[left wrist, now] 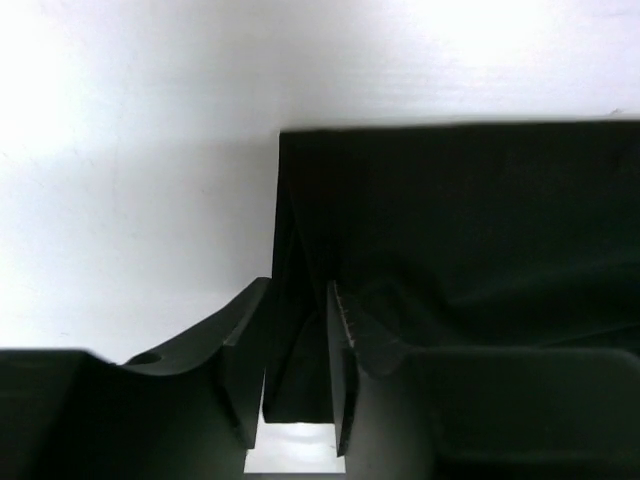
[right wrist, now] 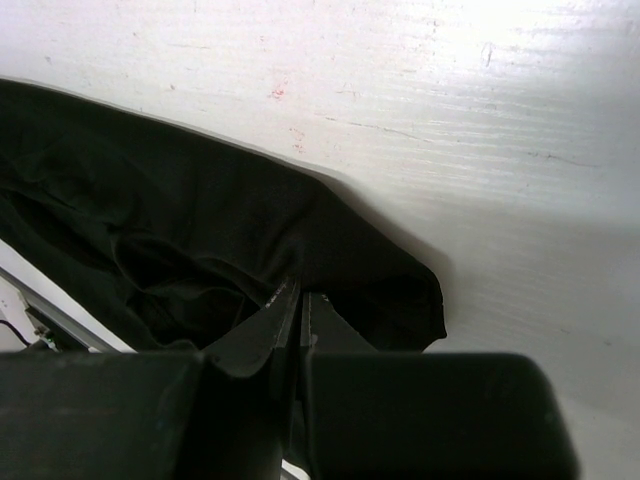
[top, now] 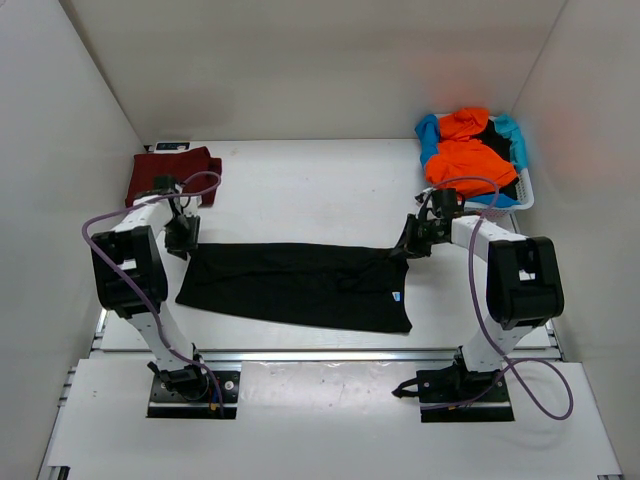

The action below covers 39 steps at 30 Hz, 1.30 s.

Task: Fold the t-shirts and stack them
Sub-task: Fold the other side of the tshirt into a rectangle

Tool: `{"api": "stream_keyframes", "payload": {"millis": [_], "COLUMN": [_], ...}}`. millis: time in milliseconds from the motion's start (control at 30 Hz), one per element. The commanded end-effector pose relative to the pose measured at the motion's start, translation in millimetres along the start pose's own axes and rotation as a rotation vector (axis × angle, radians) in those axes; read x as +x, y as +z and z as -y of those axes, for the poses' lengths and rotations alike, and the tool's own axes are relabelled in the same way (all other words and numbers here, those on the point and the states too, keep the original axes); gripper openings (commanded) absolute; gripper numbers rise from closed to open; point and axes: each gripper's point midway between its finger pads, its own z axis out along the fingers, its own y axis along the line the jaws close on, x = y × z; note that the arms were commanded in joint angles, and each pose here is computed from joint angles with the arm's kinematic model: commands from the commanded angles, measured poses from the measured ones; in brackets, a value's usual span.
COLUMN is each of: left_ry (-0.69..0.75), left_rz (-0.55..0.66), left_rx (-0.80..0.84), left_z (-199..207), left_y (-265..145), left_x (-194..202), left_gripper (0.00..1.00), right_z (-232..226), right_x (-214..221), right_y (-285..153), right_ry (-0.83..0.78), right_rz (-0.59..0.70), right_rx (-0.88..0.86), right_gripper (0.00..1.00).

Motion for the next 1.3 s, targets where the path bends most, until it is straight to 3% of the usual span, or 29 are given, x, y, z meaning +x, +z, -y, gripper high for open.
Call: {"api": "stream_keyframes", "payload": {"millis": [0,267,533,633,767,1033,1267], "left_ry": [0.007,-0.024,-0.031,-0.075,-0.030,-0.029,-0.020], "left_rz": [0.009,-0.044,-0.047,-0.040,-0.009,0.019,0.102], "left_rx": [0.058,0.051,0.225,0.235,0.180,0.146,0.130], "left_z": [10,4,33,26,22,16,13], "left_y": [-9,8,10,13,10,6,-19], "left_x": [6,16,12,11,3,-2,-31], "left_gripper": [0.38,0.35,0.32,0.29,0.24,0.01,0.00], "right_z": [-11,-10,-9,-11,-7,-10,-5], "right_x": [-5,0,2,0,3,3,-1], "right_y": [-9,-11,-16,-17,-18,-15,-21], "right_ry": [-0.022,-0.025,-0.008,-0.027,-0.021,-0.022,-0.009], "right_rz": [0.042,0.039,0.057,0.062,0.060,0.061,0.084], "right_rx": [-0.027,-0.021,-0.032,-0.031,-0.025,-0.038,-0.023], "right_gripper": [0.00,0.00,0.00,0.00,0.00,0.00,0.00]}}
